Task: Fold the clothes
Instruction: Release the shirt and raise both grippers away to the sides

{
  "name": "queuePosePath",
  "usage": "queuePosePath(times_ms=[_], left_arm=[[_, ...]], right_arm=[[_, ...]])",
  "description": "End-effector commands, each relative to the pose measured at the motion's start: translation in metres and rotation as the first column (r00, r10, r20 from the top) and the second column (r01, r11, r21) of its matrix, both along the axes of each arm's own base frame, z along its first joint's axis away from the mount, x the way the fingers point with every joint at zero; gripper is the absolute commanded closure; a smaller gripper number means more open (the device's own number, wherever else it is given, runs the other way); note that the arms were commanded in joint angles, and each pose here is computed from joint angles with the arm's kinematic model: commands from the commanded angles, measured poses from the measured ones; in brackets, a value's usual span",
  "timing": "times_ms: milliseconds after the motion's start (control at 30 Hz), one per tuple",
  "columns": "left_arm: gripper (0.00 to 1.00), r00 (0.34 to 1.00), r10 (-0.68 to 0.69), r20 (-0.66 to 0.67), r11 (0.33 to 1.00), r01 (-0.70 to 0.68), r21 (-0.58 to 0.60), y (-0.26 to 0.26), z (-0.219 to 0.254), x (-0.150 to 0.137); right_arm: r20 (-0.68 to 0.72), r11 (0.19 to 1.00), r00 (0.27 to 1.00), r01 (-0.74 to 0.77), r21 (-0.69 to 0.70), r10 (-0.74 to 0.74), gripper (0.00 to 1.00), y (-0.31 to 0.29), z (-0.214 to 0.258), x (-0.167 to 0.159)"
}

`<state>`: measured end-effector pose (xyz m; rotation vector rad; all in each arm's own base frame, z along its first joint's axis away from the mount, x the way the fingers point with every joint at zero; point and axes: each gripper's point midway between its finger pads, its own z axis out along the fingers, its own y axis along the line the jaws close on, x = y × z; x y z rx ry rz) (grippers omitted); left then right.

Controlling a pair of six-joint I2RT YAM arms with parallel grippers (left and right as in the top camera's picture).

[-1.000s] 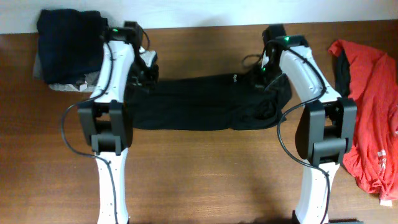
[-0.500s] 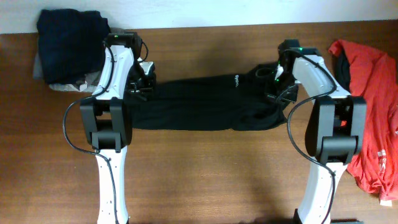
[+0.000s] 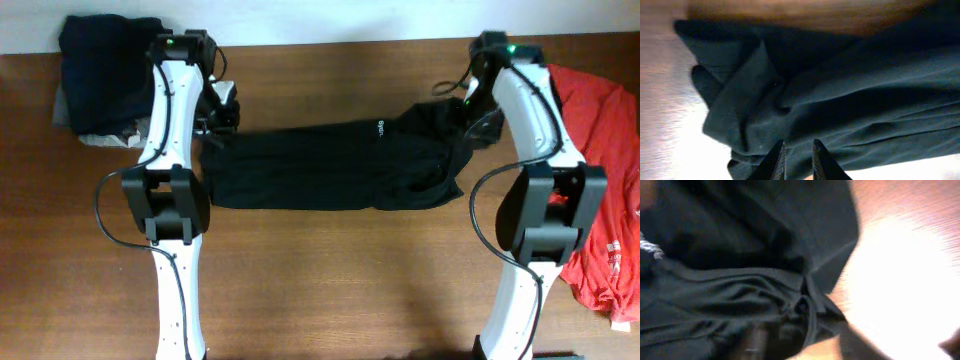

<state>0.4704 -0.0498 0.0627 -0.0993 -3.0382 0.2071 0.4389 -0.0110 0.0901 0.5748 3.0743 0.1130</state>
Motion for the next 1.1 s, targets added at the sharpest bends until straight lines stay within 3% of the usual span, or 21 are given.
queuePosePath(times_ms=[0, 100, 133, 300, 333, 433, 533, 600, 733, 867, 1067], left_arm=[[0.65, 0.995, 0.006, 0.098, 1.0, -0.008, 0.017, 0.007, 0.042, 0.005], [0.38, 0.99, 0.014, 0.143, 0.998, -0.022, 0.053, 0.017, 0.061, 0.006], [0.33, 0.988, 0.02, 0.155, 0.997, -0.03, 0.065, 0.021, 0.066, 0.006], [0.31, 0.965, 0.116, 0.235, 0.979, -0.152, 0.139, 0.053, 0.103, 0.002], [0.3, 0.958, 0.131, 0.256, 0.976, -0.169, 0.134, 0.058, 0.113, 0.0], [0.28, 0.935, 0.173, 0.311, 0.968, -0.22, 0.122, 0.073, 0.143, -0.01], [0.16, 0.918, 0.203, 0.34, 0.961, -0.254, 0.113, 0.087, 0.165, -0.023], [0.01, 0.917, 0.219, 0.335, 0.957, -0.268, 0.108, 0.093, 0.168, -0.029], [0.01, 0.937, 0.251, 0.243, 0.959, -0.275, 0.067, 0.093, 0.145, -0.04], [0.01, 0.953, 0.285, 0.103, 0.955, -0.292, 0.055, 0.097, 0.104, -0.057], [0.01, 0.961, 0.261, 0.093, 0.953, -0.241, -0.183, 0.087, 0.049, -0.041]], right_arm=[[0.103, 0.994, 0.995, 0.026, -0.106, -0.015, 0.28, -0.022, 0.058, 0.007], [0.093, 0.991, 0.996, 0.029, -0.134, -0.016, 0.24, -0.026, 0.079, -0.001], [0.088, 0.991, 0.996, 0.028, -0.134, -0.016, 0.23, -0.026, 0.083, -0.004], [0.017, 0.991, 1.0, 0.008, -0.134, -0.006, 0.23, -0.024, 0.097, -0.029], [0.016, 0.991, 1.0, -0.001, -0.131, 0.004, 0.15, -0.024, 0.098, -0.031], [0.022, 0.991, 1.0, -0.007, -0.13, 0.01, 0.13, -0.021, 0.101, -0.032], [0.038, 0.994, 0.999, -0.025, -0.105, 0.029, 0.1, -0.01, 0.107, -0.033], [0.051, 0.995, 0.997, -0.06, -0.085, 0.064, 0.01, 0.001, 0.112, -0.033], [0.072, 0.987, 0.988, -0.128, -0.099, 0.136, 0.01, 0.019, 0.123, -0.04], [0.078, 0.964, 0.982, -0.149, -0.221, 0.17, 0.01, 0.012, 0.136, -0.049], [0.123, 0.962, 0.983, -0.104, -0.253, 0.139, 0.01, -0.002, 0.155, -0.057]])
